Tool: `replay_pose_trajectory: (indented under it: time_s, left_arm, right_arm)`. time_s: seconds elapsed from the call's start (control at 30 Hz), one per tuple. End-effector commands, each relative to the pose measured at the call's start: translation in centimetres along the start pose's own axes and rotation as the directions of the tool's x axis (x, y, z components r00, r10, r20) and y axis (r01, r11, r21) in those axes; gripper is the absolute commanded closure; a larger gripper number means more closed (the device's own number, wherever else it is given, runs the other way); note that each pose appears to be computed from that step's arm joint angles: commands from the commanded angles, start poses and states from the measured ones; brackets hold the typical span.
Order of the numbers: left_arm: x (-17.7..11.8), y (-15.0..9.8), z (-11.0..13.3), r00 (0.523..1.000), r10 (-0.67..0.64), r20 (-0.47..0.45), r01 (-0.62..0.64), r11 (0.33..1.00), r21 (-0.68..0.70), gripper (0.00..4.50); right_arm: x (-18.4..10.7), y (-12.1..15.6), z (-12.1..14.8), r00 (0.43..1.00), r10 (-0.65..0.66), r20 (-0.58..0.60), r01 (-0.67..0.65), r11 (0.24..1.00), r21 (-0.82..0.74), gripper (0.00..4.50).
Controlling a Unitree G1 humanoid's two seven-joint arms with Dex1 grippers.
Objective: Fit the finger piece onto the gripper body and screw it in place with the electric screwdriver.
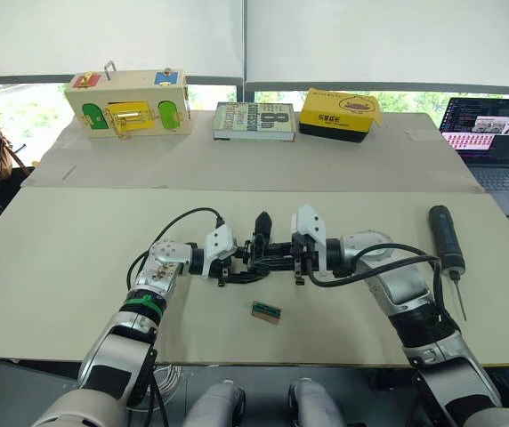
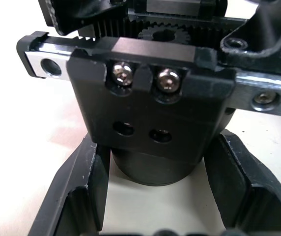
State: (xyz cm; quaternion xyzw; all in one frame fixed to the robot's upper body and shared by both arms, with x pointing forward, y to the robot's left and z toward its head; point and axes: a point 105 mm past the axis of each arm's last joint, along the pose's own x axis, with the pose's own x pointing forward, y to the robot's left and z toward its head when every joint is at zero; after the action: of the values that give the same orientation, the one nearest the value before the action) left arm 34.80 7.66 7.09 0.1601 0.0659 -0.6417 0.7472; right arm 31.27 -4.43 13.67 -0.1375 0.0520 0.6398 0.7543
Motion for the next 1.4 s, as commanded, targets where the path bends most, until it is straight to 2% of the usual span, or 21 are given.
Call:
replay_pose_trajectory:
  time_s: [0.03, 0.27, 0.47, 0.53, 0.67, 0.83, 0.97, 1.1, 1.13, 1.27, 1.4]
  left_arm:
    - [0.4, -0.8, -1.1, 0.999, -0.022, -0.033, 0.021, 0.999, -0.036, 2.25]
    - [0.2, -0.8, -1.3, 0.998, -0.026, -0.052, 0.024, 0.999, -0.034, 2.25]
    - [0.1, -0.7, -1.3, 0.998, -0.026, -0.053, 0.024, 0.999, -0.034, 2.25]
    - [0.2, -0.6, -1.1, 0.999, -0.019, -0.034, 0.018, 0.999, -0.043, 2.25]
    - [0.2, -0.6, -1.1, 0.999, -0.015, -0.032, 0.013, 0.999, -0.043, 2.25]
    - [0.1, -0.5, -1.2, 0.999, 0.005, -0.033, -0.006, 1.0, -0.025, 2.25]
    - [0.0, -0.6, -1.3, 1.0, 0.005, -0.03, -0.006, 0.999, -0.042, 2.25]
    - [-0.1, -0.4, -1.5, 0.999, 0.031, -0.026, -0.033, 0.997, -0.068, 0.34]
    - [-0.1, -0.3, -1.5, 0.999, 0.04, -0.023, -0.041, 0.997, -0.069, 0.04]
    - [-0.9, -0.7, -1.8, 0.999, 0.039, -0.029, -0.041, 0.998, -0.049, 0.04]
    - [-3.2, -1.2, -2.2, 0.998, 0.055, -0.029, -0.056, 0.998, -0.037, 0.04]
  right_arm:
    - [0.3, 0.4, -2.3, 0.995, 0.0, -0.103, 0.006, 0.998, 0.056, 4.15]
    - [-0.2, 0.5, -2.1, 0.996, 0.023, -0.09, -0.018, 0.998, 0.059, 4.15]
    - [-0.1, 0.5, -0.6, 0.999, 0.032, -0.038, -0.032, 0.999, 0.021, 4.15]
    - [-0.1, 0.8, 0.5, 0.998, 0.06, -0.001, -0.06, 0.998, -0.001, 3.12]
    - [0.0, 1.3, 2.4, 0.994, 0.095, 0.052, -0.093, 0.995, -0.034, 1.81]
    - [-0.5, 1.3, 2.7, 0.995, 0.088, 0.052, -0.085, 0.995, -0.06, 0.01]
    - [-1.1, 1.1, 2.9, 0.995, 0.071, 0.072, -0.065, 0.994, -0.087, 0.01]
    - [-1.8, 1.6, 4.3, 0.98, 0.101, 0.169, -0.071, 0.982, -0.172, 0.0]
    - [-2.0, 2.0, 4.6, 0.973, 0.125, 0.193, -0.084, 0.974, -0.208, 0.0]
    - [-2.9, 2.1, 5.7, 0.955, 0.124, 0.268, -0.045, 0.959, -0.28, 0.0]
    - [-4.6, 2.4, 6.6, 0.945, 0.115, 0.307, -0.016, 0.951, -0.308, 0.0]
